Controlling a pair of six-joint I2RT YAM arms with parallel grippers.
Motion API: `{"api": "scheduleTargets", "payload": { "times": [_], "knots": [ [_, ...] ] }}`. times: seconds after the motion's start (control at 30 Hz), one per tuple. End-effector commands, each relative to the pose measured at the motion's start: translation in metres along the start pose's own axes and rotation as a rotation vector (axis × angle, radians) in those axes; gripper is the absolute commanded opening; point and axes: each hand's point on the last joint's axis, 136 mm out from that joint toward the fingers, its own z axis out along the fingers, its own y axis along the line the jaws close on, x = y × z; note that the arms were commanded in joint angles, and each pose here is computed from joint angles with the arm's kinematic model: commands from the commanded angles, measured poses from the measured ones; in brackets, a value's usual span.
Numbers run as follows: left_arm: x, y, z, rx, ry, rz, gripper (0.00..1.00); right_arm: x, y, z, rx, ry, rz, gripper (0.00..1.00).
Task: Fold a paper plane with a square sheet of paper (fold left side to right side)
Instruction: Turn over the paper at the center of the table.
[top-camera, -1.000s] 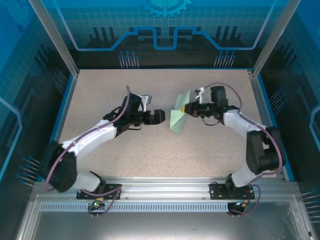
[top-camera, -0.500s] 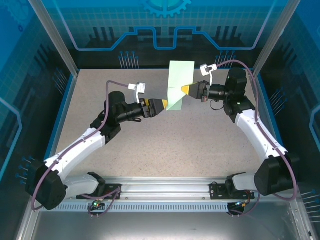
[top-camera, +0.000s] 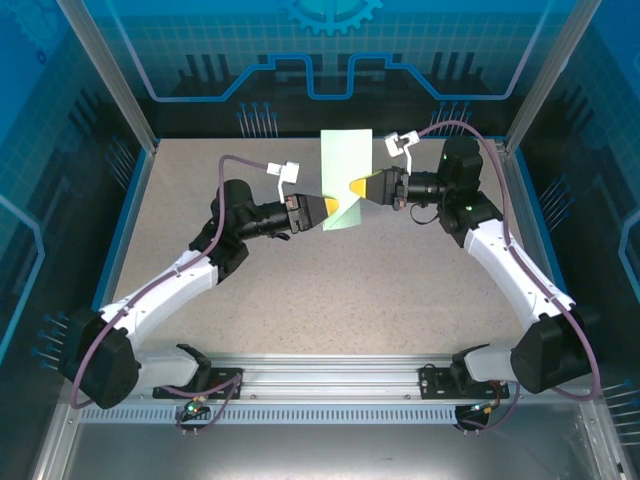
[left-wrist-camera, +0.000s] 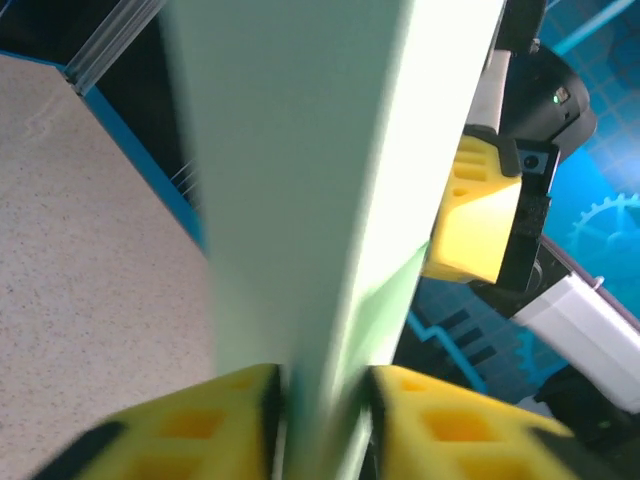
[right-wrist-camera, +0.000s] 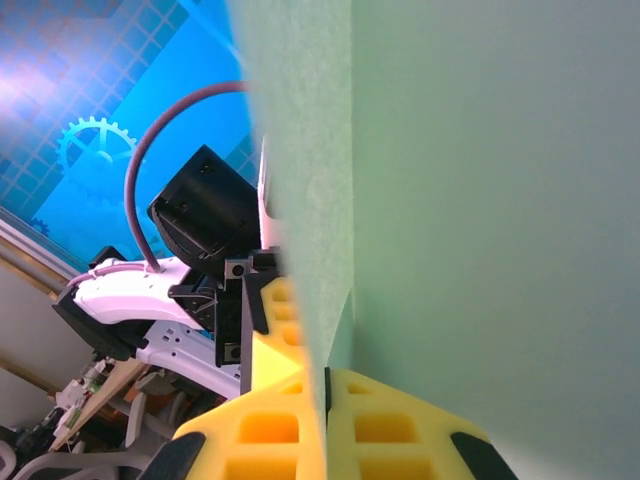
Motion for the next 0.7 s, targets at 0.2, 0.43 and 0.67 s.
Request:
{"api": "scheduleTargets", "payload": {
  "times": [0.2,0.43,0.67],
  "knots": [
    [0.006,0.013,-0.015,-0.17,0.004,0.073,0.14,0.011,-0.035,-0.024,0.251,0.0,0.063,0.38],
    [0.049,0.089,-0.042,-0.786,0.192,0.25,0.08,0.084,-0.143,-0.121,1.06,0.136,0.243,0.78],
    [0.067,0.134,-0.076,-1.416,0.406,0.423,0.06,0.156,-0.19,-0.193,1.428,0.203,0.412,1.0]
  ]
}}
